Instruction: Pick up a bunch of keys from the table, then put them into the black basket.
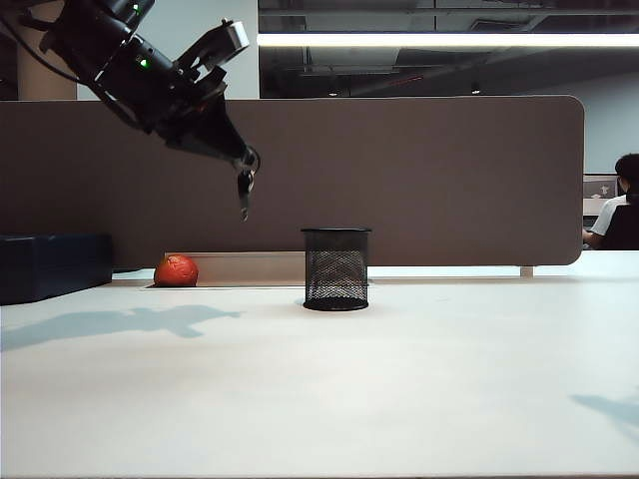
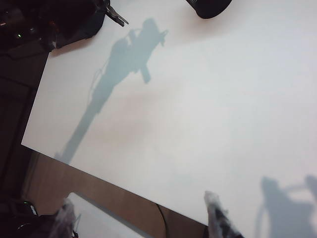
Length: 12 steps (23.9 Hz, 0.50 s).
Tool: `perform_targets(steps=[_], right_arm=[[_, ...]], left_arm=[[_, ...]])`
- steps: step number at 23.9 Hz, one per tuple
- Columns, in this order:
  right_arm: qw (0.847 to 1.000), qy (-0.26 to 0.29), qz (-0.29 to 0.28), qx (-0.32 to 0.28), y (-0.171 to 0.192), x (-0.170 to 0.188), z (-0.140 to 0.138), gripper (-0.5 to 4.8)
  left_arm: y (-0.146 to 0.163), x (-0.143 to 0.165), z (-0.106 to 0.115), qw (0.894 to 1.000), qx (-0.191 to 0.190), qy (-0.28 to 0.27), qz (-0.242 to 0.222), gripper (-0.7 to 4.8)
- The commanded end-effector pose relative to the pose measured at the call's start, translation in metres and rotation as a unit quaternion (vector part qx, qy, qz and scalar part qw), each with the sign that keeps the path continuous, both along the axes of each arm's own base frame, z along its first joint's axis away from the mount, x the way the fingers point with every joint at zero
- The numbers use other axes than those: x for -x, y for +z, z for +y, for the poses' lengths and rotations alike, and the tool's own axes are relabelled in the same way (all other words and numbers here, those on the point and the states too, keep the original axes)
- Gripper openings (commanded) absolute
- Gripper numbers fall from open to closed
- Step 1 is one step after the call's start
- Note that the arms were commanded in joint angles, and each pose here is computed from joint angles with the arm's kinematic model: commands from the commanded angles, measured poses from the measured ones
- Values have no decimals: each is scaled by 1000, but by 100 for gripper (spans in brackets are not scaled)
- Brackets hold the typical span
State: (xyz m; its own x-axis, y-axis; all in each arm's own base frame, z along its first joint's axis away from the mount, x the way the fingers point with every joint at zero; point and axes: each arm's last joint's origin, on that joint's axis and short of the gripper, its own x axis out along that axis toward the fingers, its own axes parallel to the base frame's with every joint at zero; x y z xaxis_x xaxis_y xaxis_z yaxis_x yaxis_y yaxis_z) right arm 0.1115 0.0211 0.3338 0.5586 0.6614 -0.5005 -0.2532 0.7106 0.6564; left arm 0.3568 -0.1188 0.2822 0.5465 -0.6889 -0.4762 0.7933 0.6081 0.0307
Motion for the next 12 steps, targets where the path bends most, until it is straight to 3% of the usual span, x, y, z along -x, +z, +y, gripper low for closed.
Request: perform_targets(steps=[1, 7, 12], right_arm=[[1000, 2, -9, 0, 2, 0, 0, 347], [1000, 2, -9, 1, 2, 0, 0, 346], [1000, 2, -9, 1, 2, 0, 0, 346]], left_arm=[[9, -4, -2, 999, 34, 8, -24, -7], [12, -13, -9, 995, 85, 14, -42, -7], [7, -20, -14, 993, 105, 18, -42, -7]])
